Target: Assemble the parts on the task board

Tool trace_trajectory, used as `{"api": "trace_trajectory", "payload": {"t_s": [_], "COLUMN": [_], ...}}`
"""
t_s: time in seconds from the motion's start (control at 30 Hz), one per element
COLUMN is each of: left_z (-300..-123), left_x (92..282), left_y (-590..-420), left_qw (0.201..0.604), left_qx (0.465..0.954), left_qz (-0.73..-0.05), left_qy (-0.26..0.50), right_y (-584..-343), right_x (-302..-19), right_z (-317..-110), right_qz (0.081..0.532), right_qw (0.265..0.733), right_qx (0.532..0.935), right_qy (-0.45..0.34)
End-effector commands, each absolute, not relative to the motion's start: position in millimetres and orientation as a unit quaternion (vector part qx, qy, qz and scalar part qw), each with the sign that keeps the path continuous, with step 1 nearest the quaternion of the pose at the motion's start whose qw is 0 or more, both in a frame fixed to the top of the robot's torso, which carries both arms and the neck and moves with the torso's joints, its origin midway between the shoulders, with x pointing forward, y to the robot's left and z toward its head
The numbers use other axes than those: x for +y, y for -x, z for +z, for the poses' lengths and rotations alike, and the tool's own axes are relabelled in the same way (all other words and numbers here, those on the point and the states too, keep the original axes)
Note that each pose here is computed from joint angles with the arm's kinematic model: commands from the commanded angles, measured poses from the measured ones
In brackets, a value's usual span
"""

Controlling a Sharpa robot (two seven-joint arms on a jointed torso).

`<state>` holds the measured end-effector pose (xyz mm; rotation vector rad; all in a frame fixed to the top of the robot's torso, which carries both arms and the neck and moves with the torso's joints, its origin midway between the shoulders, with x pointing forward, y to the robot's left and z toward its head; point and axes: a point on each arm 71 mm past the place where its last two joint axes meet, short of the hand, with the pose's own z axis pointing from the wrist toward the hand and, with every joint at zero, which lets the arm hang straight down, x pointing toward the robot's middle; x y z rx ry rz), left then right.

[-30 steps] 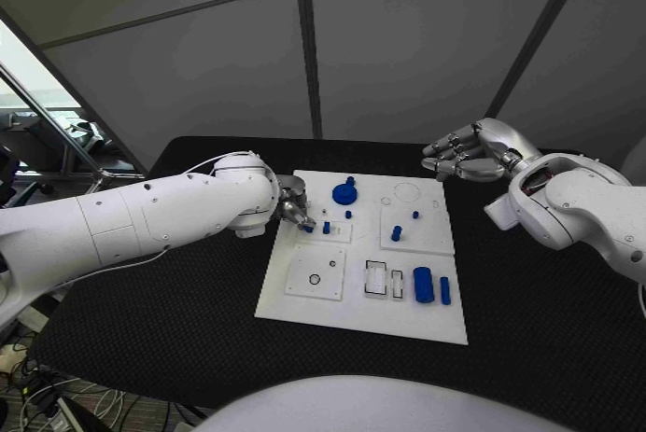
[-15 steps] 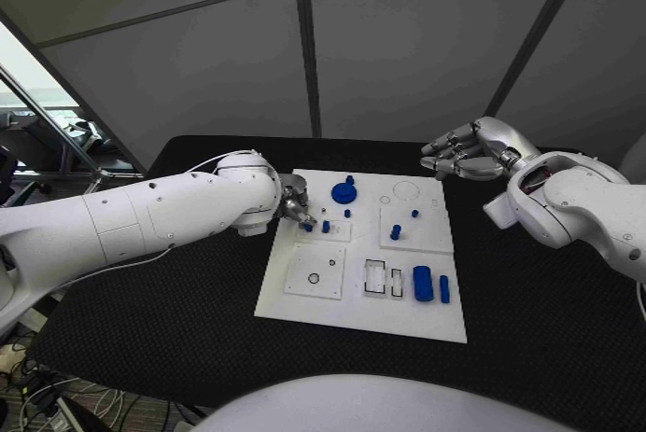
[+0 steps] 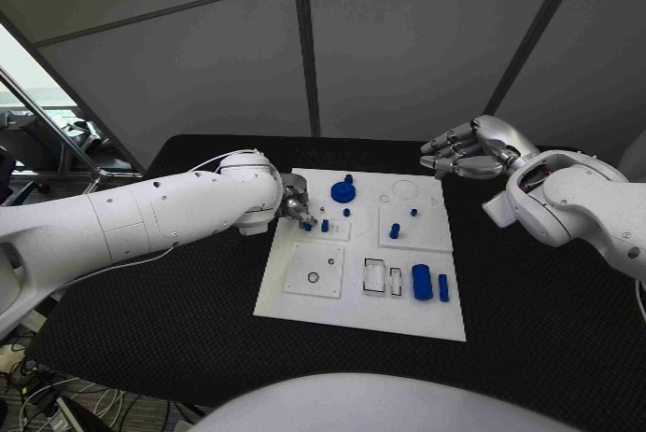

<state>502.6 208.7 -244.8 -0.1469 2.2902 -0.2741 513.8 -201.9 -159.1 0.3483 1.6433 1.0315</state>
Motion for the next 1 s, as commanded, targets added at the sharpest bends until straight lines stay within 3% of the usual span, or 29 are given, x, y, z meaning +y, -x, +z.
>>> {"api": "trace_trajectory", "payload": {"t_s": [0.03, 1.0], "left_z": [-250.8, -248.4], "left_x": [208.7, 215.0], "left_y": [-499.8, -505.7], "left_qw": [0.387, 0.419], "left_qx": [0.915, 0.898], "left_qz": [-0.098, -0.102], "left_qy": [0.052, 0.092], "right_y": [-513.4, -513.1], "right_x": [-200.4, -201.5], "right_z": [-157.6, -157.0], "right_qz": [0.441, 0.44], "right_qw": [0.551, 0.554], "right_qx": [0.694, 0.692], "right_qy": [-0.142, -0.142]}}
